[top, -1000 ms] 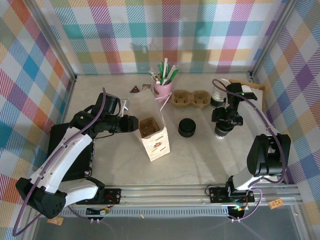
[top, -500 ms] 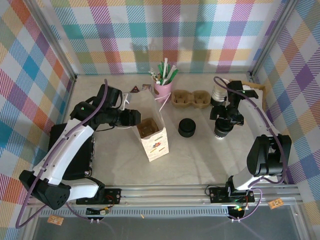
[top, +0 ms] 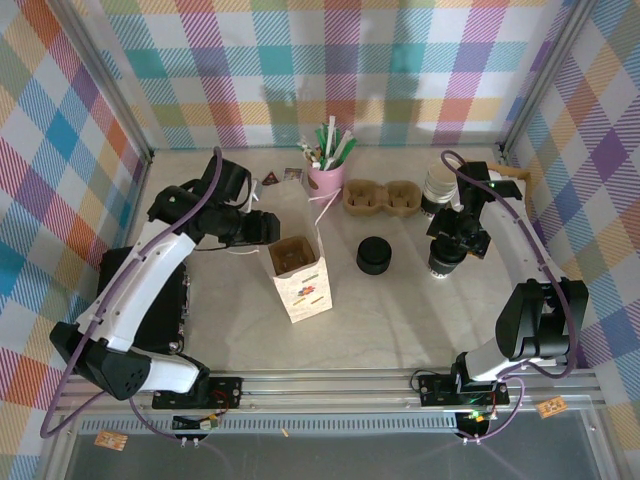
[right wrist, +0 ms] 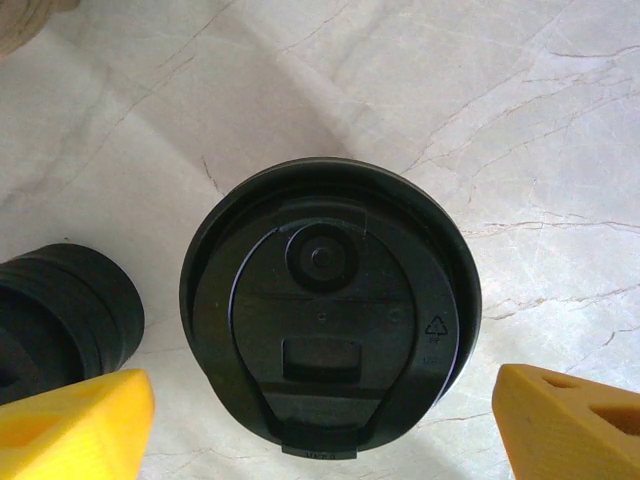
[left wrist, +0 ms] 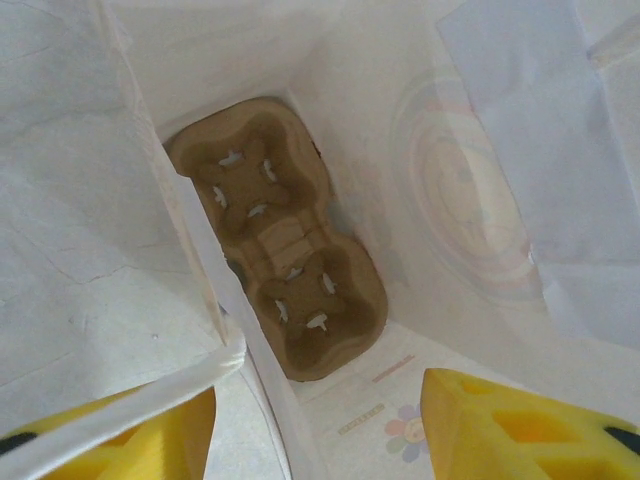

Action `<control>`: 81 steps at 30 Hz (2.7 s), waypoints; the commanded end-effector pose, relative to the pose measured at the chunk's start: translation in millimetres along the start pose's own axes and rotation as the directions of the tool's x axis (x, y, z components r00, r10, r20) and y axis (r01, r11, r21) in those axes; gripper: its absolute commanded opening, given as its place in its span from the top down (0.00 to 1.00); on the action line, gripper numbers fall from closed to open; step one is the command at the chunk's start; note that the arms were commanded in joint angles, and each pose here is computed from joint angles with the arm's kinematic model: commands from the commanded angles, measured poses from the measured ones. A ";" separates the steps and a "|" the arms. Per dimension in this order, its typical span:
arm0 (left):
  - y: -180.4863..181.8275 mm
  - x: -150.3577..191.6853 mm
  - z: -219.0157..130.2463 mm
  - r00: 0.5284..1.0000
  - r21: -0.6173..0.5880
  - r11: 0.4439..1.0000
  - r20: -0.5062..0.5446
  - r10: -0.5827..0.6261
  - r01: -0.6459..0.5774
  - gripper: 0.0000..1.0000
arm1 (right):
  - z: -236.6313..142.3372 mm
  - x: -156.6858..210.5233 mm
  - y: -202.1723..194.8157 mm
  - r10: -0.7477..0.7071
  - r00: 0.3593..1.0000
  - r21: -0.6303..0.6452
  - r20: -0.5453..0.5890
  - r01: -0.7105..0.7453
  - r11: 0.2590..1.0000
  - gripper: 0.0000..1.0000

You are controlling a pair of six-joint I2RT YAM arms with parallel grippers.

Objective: Pack the takeout coffee

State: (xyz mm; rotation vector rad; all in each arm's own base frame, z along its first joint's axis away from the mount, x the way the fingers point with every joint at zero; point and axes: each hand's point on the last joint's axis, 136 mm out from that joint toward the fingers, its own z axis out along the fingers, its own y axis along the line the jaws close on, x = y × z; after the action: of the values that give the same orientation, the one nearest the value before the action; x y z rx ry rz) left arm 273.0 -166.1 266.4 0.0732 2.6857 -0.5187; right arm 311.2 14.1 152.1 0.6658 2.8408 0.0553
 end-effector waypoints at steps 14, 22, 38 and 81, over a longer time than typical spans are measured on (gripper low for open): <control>3.2 -1.6 -6.0 1.000 -0.023 1.000 -0.012 0.000 0.000 0.53 | 13.5 -0.3 6.1 -0.013 0.999 0.047 -0.040 0.015 0.999 0.17; 3.7 -0.2 -8.3 1.000 -0.022 1.000 -0.007 0.001 -0.001 0.53 | 17.6 -2.3 0.3 -0.044 0.998 0.080 -0.033 0.046 0.996 0.17; 5.4 2.1 -9.8 1.000 -0.029 1.000 -0.012 0.007 -0.008 0.52 | 23.3 3.4 19.4 -0.264 0.962 -0.038 -0.064 0.262 0.964 0.24; -0.8 -4.9 -5.4 1.000 -0.017 1.000 -0.029 0.008 -0.009 0.52 | 20.5 12.7 16.8 -0.288 0.956 0.047 -0.061 0.291 0.956 0.16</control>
State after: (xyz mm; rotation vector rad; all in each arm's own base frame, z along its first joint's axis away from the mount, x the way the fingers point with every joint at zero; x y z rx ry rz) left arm 277.3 -166.8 268.4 0.0796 2.7082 -0.4957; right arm 315.0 34.5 129.6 0.2254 2.9676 -0.0479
